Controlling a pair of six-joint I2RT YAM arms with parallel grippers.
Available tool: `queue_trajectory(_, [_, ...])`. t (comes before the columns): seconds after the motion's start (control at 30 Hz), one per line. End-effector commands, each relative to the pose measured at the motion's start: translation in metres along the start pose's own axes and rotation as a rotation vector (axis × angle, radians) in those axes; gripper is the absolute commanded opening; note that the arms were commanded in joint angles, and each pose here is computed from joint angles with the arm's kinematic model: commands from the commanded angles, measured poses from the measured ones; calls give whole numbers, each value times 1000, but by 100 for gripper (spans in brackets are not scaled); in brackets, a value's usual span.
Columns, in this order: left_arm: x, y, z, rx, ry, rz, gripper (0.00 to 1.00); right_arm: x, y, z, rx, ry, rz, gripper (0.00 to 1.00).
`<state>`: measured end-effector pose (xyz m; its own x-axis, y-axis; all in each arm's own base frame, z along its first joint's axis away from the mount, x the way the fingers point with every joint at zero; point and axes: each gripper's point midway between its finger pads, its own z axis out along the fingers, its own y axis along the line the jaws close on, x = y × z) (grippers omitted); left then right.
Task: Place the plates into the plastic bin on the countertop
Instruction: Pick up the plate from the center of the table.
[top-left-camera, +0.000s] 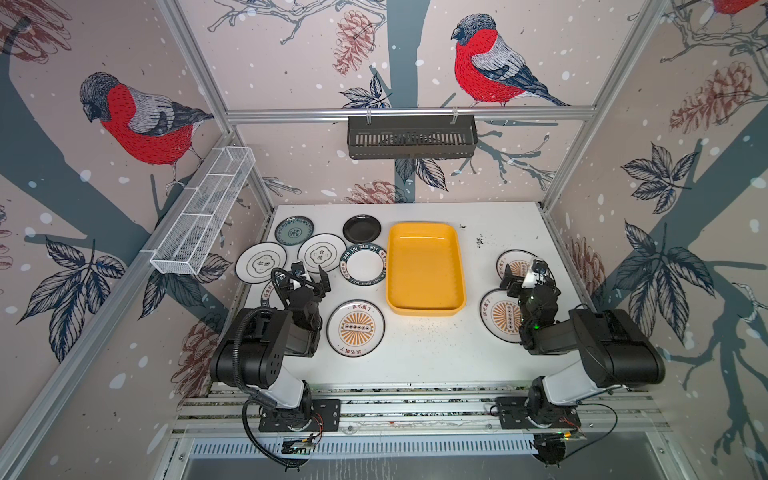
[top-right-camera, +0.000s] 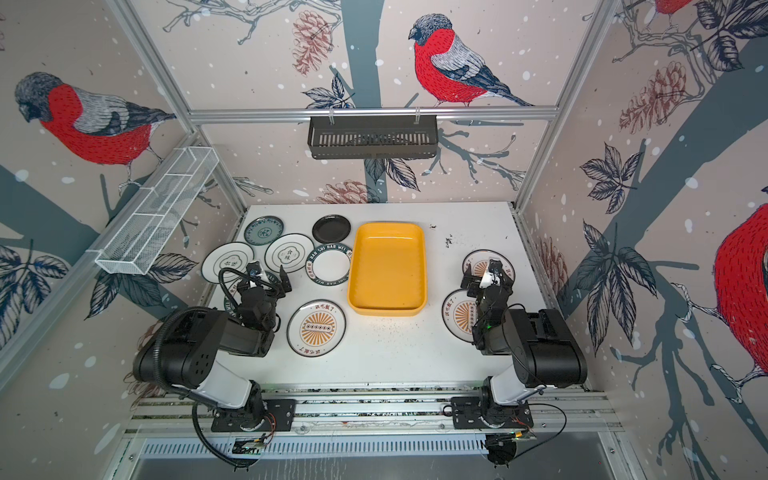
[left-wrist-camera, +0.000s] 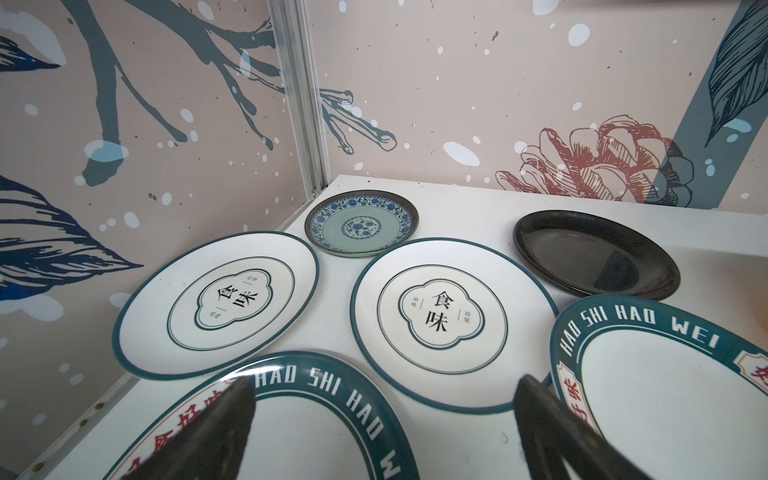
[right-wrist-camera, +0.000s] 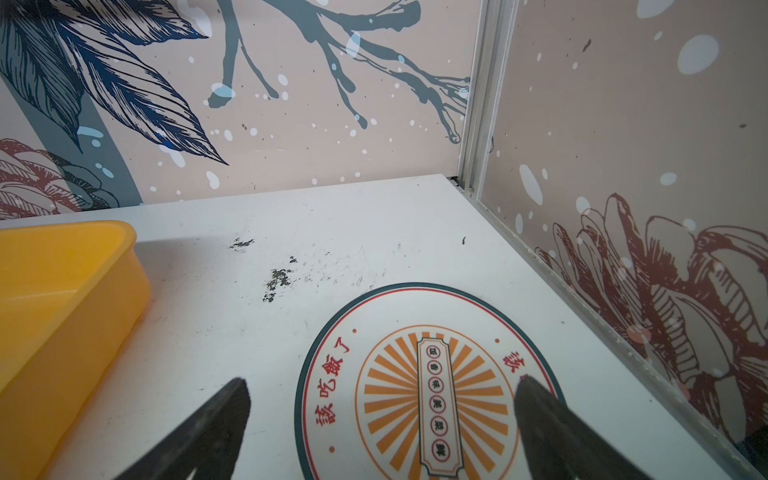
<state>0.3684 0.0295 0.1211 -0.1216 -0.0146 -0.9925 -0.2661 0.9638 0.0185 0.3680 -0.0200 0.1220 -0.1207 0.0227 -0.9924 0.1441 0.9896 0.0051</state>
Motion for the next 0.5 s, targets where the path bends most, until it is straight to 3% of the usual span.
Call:
queue_trajectory(0.0, [-12,2,-1,-10,-46,-6,97,-9,1,0,-3,-34,-3,100])
queue_trajectory(0.47, [-12,2,0,-9,-48,-7,97,-9,1,0,-4,-35,-3,100])
